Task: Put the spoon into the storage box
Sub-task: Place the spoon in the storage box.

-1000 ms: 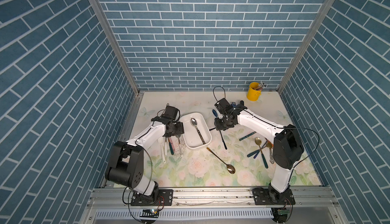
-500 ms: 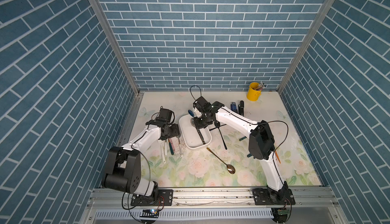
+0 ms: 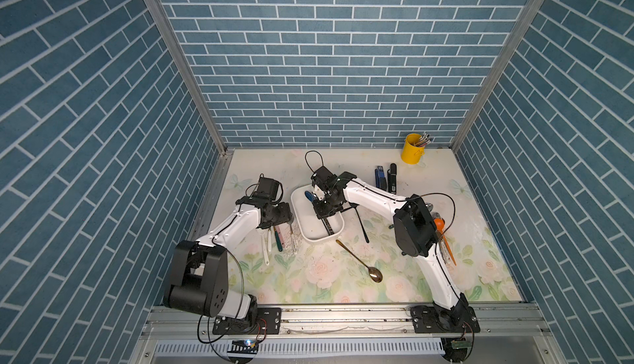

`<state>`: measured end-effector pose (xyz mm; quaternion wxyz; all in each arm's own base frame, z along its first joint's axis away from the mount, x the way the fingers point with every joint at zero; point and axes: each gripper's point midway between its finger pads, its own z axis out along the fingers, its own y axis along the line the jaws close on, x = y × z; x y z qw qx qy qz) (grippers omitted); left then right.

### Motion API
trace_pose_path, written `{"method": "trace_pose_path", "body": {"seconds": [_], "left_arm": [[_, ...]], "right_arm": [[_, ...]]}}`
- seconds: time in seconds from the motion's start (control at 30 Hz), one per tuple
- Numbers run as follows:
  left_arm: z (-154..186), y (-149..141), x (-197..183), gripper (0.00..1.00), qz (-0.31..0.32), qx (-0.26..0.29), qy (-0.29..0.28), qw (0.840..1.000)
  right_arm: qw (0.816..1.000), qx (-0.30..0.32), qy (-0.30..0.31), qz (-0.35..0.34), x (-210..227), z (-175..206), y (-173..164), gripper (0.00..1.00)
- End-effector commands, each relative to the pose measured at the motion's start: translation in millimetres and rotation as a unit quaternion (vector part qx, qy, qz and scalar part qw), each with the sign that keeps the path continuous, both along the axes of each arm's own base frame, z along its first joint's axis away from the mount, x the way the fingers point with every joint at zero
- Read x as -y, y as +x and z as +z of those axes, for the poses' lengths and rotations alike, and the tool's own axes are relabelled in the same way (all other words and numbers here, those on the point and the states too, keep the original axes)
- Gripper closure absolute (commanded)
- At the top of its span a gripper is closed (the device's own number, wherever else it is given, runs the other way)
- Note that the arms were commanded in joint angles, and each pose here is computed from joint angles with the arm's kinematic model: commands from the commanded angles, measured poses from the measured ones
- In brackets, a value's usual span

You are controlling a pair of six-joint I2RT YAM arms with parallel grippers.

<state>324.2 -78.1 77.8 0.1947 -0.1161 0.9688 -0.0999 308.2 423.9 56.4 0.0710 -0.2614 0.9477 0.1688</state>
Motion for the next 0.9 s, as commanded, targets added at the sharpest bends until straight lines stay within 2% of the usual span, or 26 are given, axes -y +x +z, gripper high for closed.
{"method": "trace_pose_path", "body": {"seconds": [0.0,0.23,0.33,0.43,0.5,0.7,0.87], "left_arm": [[-1,-4,-4,0.3,0.001,-0.001,0.008,1.0],[-4,-6,-5,0.3,0.001,-0.006,0.009,1.0],[-3,-7,-7,0.3,0.004,-0.005,0.013,1.0],[1,-5,-8,0.3,0.006,0.0,0.017,1.0],[4,-2,-7,0.3,0.003,0.002,0.016,1.0],[7,5,0,0.3,-0.01,0.001,0.015,1.0],[8,10,7,0.3,-0.019,0.002,0.015,1.0]], "right_arm": [[1.0,-0.025,-0.014,-0.002,3,-20,-7,0.94],[0.999,-0.043,-0.022,0.0,5,-35,-12,0.91],[0.999,-0.031,-0.02,-0.004,5,-28,-8,0.79],[1.0,-0.009,-0.018,-0.008,6,-13,-2,0.67],[1.0,0.008,-0.015,-0.009,6,-1,2,0.63],[0.997,0.07,-0.003,-0.012,12,52,18,0.6],[0.993,0.101,-0.013,-0.058,49,82,37,0.6]]}}
